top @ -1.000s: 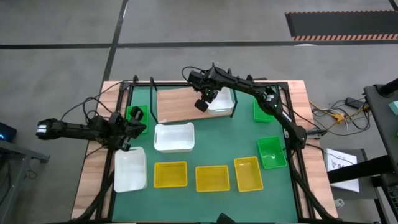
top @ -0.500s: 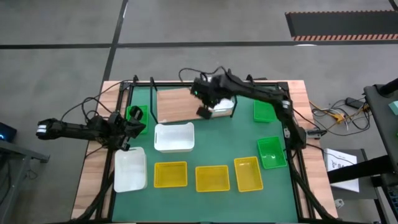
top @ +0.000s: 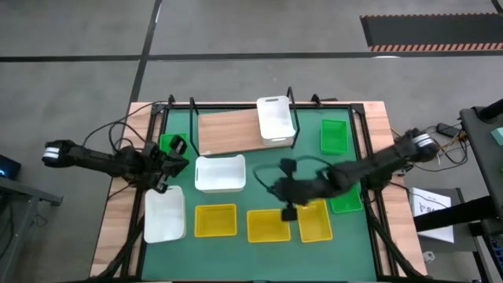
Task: Stack baskets on shelf by color
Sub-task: Put the left yellow bin on the shelf
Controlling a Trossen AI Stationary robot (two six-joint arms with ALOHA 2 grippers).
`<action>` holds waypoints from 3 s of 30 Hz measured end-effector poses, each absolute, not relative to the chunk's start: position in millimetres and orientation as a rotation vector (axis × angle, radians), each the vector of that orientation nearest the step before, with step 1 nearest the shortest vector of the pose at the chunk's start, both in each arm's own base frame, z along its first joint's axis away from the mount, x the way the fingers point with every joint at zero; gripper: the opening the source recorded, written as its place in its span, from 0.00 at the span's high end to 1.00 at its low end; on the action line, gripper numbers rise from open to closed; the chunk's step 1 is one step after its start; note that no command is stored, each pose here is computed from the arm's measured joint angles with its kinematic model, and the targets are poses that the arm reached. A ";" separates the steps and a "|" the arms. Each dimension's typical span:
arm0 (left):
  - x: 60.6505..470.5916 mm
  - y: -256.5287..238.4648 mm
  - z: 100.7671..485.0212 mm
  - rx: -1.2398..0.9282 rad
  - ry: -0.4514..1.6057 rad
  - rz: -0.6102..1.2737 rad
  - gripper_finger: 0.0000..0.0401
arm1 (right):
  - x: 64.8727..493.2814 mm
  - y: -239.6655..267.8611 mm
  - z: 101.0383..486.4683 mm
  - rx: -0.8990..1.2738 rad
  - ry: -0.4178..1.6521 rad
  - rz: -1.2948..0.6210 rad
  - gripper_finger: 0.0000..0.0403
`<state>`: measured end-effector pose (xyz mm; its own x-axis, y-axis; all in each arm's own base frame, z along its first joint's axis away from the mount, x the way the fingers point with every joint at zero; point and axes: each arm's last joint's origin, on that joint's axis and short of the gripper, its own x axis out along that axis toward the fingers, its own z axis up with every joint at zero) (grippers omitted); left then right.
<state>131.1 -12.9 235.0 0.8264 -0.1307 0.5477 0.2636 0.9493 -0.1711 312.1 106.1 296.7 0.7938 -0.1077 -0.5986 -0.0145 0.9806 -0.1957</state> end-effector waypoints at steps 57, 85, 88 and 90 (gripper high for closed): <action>329.3 -177.2 248.9 -1.109 1.053 0.675 1.00 | 178.2 39.4 246.5 -0.404 0.044 0.029 0.97; 327.5 -160.3 219.1 -1.048 1.089 0.770 0.53 | 178.5 39.4 244.5 -0.413 0.062 0.031 0.97; 328.0 -157.7 215.3 -1.070 1.078 0.787 0.51 | 178.4 39.4 244.5 -0.413 0.062 0.031 0.97; 330.6 -158.0 215.2 -1.086 1.061 0.768 0.51 | 178.5 39.4 244.5 -0.413 0.062 0.031 0.97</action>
